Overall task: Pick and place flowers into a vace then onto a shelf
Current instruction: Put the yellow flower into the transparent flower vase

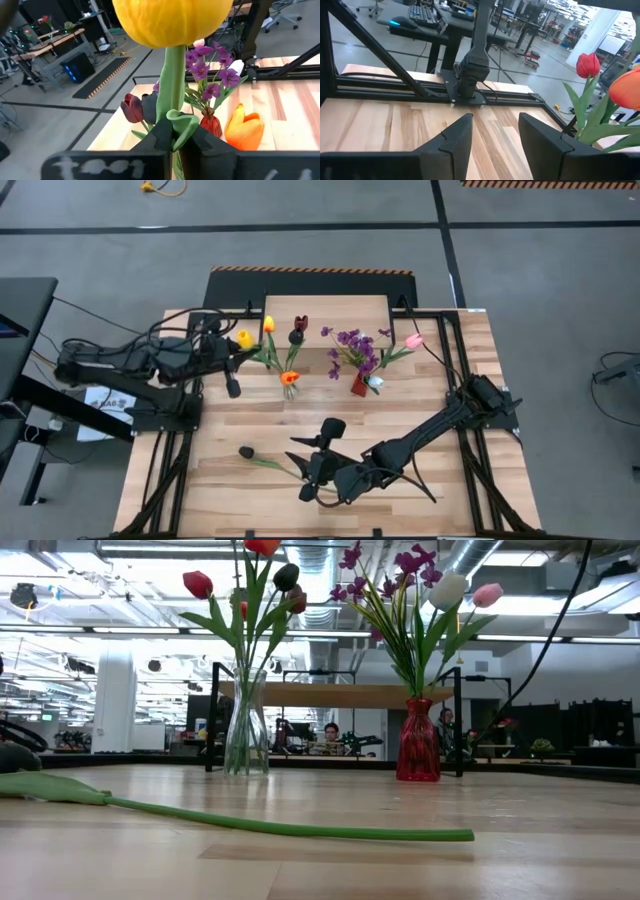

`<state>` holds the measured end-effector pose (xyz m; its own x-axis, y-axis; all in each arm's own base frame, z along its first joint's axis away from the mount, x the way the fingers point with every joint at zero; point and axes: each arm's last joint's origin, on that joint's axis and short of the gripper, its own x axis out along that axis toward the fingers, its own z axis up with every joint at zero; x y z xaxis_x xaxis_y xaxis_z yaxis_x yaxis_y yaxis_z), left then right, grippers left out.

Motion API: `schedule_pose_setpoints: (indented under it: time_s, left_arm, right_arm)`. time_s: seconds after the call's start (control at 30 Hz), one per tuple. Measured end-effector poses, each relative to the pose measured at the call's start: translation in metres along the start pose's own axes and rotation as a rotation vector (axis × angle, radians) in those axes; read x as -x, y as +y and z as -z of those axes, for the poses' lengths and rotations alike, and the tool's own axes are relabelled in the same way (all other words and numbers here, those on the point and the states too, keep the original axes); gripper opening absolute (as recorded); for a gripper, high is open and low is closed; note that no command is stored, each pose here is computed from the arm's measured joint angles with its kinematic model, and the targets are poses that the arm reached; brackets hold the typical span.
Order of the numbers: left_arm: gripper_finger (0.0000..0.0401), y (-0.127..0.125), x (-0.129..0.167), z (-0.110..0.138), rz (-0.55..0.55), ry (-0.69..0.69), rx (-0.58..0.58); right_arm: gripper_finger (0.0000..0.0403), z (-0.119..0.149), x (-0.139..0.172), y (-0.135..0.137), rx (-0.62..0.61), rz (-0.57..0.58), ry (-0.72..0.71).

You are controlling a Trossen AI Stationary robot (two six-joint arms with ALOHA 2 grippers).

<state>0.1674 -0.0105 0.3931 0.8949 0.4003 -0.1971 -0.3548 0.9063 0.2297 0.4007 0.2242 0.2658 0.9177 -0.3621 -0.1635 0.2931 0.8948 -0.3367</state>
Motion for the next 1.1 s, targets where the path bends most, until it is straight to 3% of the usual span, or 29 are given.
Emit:
schedule_pose_setpoints:
  time_s: [0.43,0.67,1.1]
  left_arm:
    - [0.0000,0.001,-0.023,0.026,0.026,0.047,0.019]
    - [0.0000,0.001,-0.025,0.030,0.107,0.061,0.051]
    - [0.0016,0.000,-0.024,0.032,0.134,0.089,0.074]
  right_arm:
    - [0.0155,0.000,0.000,0.000,0.000,0.000,0.000]
    - [0.0153,0.000,0.000,0.000,0.002,-0.001,0.001]
    - [0.0161,0.000,0.000,0.000,0.005,-0.001,0.003]
